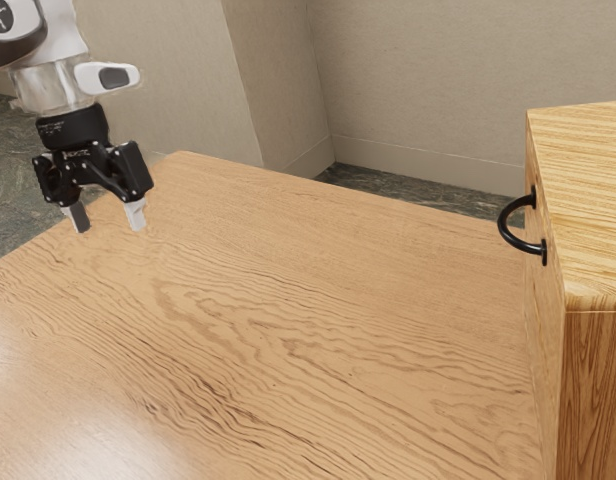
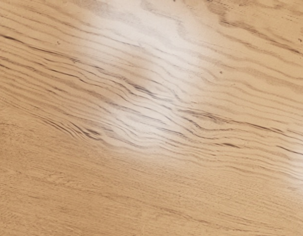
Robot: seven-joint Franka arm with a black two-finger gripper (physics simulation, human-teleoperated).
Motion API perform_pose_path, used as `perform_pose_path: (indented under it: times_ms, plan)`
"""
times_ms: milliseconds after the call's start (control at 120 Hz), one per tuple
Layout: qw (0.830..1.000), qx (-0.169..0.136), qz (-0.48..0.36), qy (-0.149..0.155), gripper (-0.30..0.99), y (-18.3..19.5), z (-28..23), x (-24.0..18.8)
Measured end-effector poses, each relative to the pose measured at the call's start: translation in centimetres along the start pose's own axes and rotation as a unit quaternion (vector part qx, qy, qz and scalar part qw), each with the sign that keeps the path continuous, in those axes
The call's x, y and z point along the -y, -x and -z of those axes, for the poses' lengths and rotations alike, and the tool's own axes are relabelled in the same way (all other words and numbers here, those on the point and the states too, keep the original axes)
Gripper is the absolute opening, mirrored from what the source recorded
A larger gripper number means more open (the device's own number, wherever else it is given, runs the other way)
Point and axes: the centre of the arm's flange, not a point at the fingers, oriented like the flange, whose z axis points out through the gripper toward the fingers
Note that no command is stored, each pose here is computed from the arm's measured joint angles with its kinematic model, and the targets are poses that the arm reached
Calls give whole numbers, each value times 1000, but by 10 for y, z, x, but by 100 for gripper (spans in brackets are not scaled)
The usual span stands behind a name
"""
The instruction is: Pull the drawer handle with one arm to open the drawer
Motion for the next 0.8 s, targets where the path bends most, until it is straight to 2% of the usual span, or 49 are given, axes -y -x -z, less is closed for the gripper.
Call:
perform_pose_path:
  times_ms: [83,167,217,292,342,392,442,483,525,567,700,750,800]
  plan:
    - [996,-65,64,12,67,-9,15,65]
    - [989,-108,102,12,67,-11,26,104]
    - [984,-139,109,10,67,-3,41,110]
    - [967,-235,103,-2,67,45,109,98]
    - [960,-264,92,0,67,45,123,86]
    - [958,-276,72,16,67,16,117,70]
    - [960,-273,44,40,67,-24,99,44]
    - [961,-271,-7,62,67,-50,84,-12]
    - [958,-270,-59,81,67,-60,72,-76]
    - [953,-274,-87,95,67,-62,67,-112]
    - [945,-295,-83,116,67,-76,64,-116]
    - [944,-294,-83,125,67,-91,52,-122]
    - [943,-286,-82,148,67,-110,26,-135]
